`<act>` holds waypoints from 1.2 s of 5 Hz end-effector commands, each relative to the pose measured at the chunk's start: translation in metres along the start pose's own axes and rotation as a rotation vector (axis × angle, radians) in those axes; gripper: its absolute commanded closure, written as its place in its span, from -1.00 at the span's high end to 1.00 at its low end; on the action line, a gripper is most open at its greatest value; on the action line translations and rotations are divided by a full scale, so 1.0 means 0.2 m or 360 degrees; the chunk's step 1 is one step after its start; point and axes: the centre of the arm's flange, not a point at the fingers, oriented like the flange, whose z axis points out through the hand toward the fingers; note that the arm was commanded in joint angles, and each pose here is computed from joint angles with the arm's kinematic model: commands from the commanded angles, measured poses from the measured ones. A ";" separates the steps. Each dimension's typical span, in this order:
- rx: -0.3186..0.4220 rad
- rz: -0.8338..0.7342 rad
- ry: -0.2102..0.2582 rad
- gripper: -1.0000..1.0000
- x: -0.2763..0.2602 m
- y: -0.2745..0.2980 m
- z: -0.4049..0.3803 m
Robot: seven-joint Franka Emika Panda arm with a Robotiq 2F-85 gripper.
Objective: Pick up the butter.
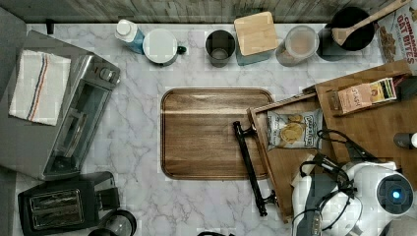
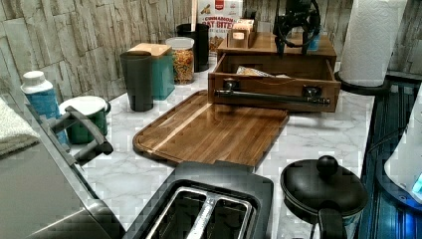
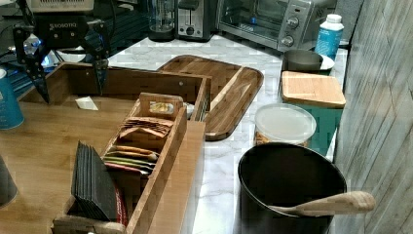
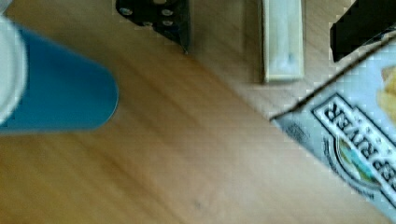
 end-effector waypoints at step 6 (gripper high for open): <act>0.0044 0.0079 -0.0030 -1.00 -0.19 -0.15 0.29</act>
